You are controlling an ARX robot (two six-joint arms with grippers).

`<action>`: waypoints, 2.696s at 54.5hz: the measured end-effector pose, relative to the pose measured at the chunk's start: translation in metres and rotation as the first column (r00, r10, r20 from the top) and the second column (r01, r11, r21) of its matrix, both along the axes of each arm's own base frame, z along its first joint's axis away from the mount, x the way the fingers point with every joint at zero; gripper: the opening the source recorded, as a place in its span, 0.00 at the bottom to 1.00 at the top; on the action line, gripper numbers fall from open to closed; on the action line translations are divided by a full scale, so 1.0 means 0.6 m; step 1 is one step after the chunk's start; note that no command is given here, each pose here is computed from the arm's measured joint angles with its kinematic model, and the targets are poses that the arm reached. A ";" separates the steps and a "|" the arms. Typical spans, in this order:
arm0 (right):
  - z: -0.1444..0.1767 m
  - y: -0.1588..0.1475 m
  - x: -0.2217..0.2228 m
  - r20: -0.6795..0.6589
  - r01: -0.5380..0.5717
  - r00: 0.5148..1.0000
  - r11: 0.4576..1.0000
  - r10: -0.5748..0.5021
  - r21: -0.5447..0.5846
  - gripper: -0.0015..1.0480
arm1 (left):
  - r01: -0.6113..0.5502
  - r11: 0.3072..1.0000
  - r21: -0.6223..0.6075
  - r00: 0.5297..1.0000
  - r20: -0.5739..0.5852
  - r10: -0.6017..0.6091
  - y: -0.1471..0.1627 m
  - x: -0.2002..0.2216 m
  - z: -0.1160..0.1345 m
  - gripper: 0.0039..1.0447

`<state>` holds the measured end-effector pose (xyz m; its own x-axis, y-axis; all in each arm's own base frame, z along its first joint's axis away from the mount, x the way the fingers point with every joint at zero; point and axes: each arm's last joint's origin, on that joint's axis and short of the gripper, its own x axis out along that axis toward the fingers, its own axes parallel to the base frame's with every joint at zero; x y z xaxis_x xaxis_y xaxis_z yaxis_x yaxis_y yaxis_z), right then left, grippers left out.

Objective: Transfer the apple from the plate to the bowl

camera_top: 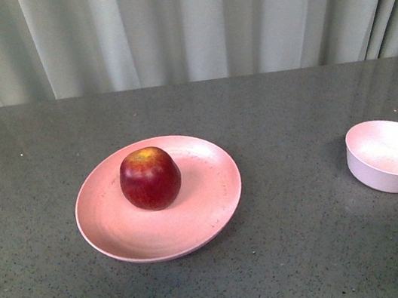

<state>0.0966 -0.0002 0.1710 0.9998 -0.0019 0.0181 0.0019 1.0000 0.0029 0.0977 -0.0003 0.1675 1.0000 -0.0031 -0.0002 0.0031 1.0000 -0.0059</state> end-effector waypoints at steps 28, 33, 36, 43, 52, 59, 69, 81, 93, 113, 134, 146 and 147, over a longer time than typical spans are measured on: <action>0.000 0.000 0.000 0.000 0.000 1.000 1.000 0.000 0.000 0.91 | 0.000 1.000 0.000 1.000 0.000 0.000 0.000 0.000 0.000 0.92; 0.000 0.000 0.000 0.000 0.000 1.000 1.000 0.000 0.000 0.91 | 0.000 1.000 0.000 1.000 0.000 0.000 0.000 0.000 0.000 0.92; 0.000 0.000 0.000 0.000 0.000 1.000 1.000 0.000 0.000 0.91 | 0.000 1.000 0.000 1.000 0.000 0.000 0.000 0.000 0.000 0.92; 0.000 0.000 0.000 0.000 0.000 1.000 1.000 0.000 0.000 0.91 | 0.000 1.000 0.000 1.000 0.000 0.000 0.000 0.000 0.000 0.92; 0.000 0.000 0.000 0.000 0.000 1.000 1.000 0.000 0.000 0.91 | 0.000 1.000 0.000 1.000 0.000 0.000 0.000 0.000 0.000 0.92; -0.002 0.000 0.001 -0.130 -0.097 0.987 0.995 0.097 0.008 0.91 | 0.000 1.000 0.000 1.000 0.000 0.000 0.000 0.000 0.000 0.92; 0.018 -0.034 0.065 -0.420 -0.142 0.891 0.984 0.173 0.104 0.91 | 0.000 1.000 0.000 1.000 0.000 0.000 0.000 0.000 0.000 0.92; 0.005 -0.085 0.217 -0.483 -0.079 0.859 0.975 0.172 0.206 0.91 | 0.000 1.000 0.000 1.000 0.000 0.000 0.000 0.000 0.000 0.92; -0.058 -0.100 0.326 -0.609 0.039 0.789 0.981 0.086 0.189 0.91 | 0.000 1.000 0.000 1.000 0.000 0.000 0.000 0.000 0.000 0.92; -0.099 -0.094 0.390 -0.677 0.085 0.733 0.979 0.065 0.186 0.91 | 0.000 1.000 0.000 1.000 0.000 0.000 0.000 0.000 0.000 0.92; -0.120 -0.068 0.424 -0.716 0.147 0.697 0.968 0.043 0.201 0.78 | 0.000 1.000 0.000 1.000 0.000 0.000 0.000 0.000 0.000 0.92; -0.122 -0.064 0.429 -0.725 0.169 0.688 0.964 0.035 0.206 0.50 | 0.000 1.000 0.000 1.000 0.000 0.000 0.000 0.000 0.000 0.92; -0.122 -0.064 0.430 -0.726 0.170 0.686 0.963 0.035 0.207 0.48 | 0.000 1.000 0.000 1.000 0.000 0.000 0.000 0.000 0.000 0.92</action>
<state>0.3544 -0.0383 0.0976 0.6988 0.0280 -0.7148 0.1738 0.9627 0.2076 0.0977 -0.0003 0.1675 1.0000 -0.0031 -0.0002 0.0031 1.0000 -0.0059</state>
